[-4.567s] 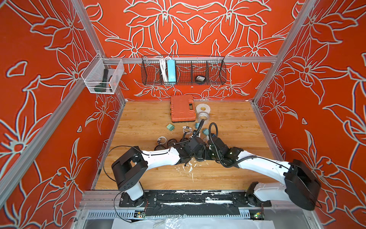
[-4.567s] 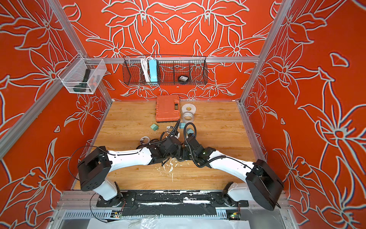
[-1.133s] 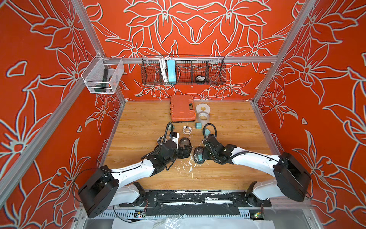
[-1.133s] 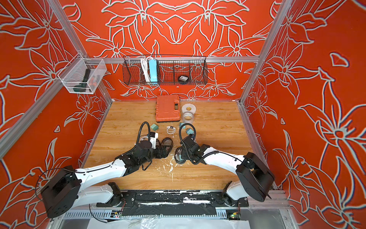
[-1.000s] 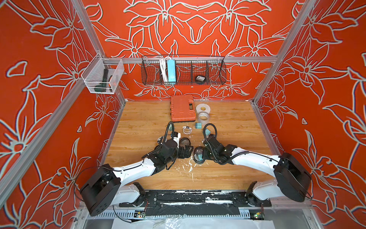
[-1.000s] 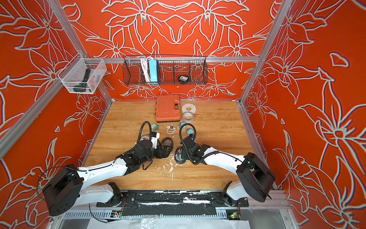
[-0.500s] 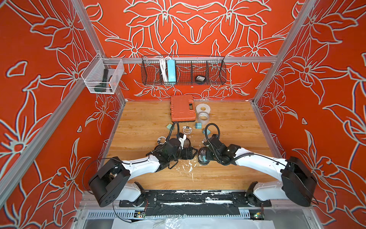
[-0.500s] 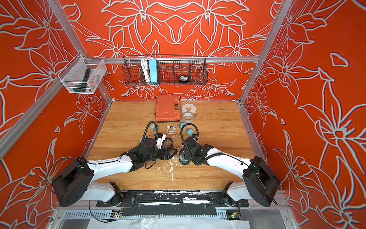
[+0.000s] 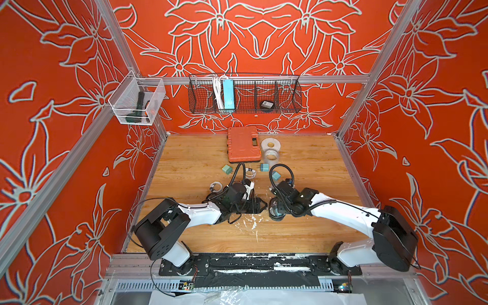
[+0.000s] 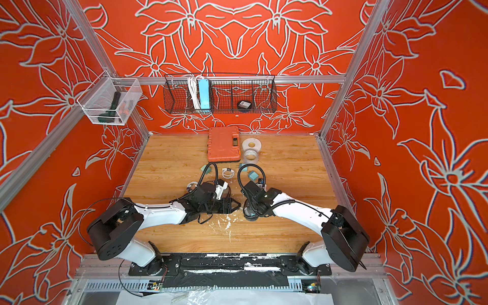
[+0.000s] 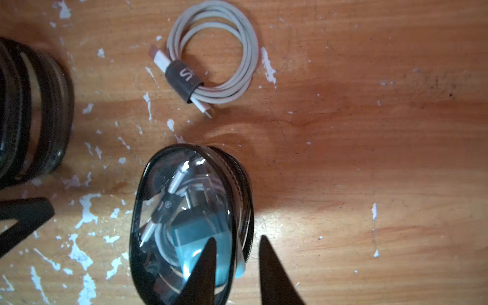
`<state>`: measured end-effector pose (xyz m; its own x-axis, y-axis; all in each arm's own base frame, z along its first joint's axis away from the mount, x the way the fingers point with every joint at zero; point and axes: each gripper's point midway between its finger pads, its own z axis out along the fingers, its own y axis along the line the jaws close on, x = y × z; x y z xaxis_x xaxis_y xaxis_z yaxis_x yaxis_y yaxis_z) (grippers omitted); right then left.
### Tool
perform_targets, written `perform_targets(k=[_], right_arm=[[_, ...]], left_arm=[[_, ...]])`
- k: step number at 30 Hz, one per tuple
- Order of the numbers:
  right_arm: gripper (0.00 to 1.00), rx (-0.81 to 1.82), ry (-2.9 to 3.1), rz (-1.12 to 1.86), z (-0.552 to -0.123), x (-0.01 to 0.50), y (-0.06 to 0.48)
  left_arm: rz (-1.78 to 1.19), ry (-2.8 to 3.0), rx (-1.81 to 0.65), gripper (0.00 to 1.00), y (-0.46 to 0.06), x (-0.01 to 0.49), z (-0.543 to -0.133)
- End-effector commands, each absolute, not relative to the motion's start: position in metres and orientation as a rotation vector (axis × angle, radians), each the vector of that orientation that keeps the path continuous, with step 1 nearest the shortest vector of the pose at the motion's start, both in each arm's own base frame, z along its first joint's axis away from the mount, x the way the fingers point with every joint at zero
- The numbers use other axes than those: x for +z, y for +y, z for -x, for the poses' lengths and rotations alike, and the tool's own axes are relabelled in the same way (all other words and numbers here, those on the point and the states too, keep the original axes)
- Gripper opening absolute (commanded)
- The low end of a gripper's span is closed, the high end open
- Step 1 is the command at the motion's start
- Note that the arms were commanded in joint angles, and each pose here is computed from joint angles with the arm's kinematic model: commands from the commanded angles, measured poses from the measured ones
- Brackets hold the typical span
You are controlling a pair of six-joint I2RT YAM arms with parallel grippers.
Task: Pack away charging kits
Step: Close the storage bag at the center of the board, then pick up the storage bag at the center of the board.
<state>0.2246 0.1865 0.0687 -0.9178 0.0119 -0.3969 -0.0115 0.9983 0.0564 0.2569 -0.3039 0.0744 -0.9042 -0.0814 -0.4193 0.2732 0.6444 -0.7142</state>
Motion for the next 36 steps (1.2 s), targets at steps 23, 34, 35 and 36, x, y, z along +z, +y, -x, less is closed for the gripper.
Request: perform_targets(k=[23,34,35,36], right_arm=[[0.18,0.526,2.649,-0.189,-0.209,0.039,0.188],[0.40,0.535,2.710,-0.202,-0.200,0.031,0.190],[0.41,0.539,2.716,-0.205,-0.199,0.030,0.190],[0.39,0.550,2.717,-0.198,-0.199,0.031,0.192]], left_arm=[[-0.358,2.556,-1.241,0.68,-0.352,0.050,-0.247],[-0.374,2.592,-1.260,0.68,-0.358,0.039,-0.246],[-0.375,2.591,-1.261,0.68,-0.358,0.039,-0.246],[-0.376,2.589,-1.264,0.68,-0.358,0.040,-0.246]])
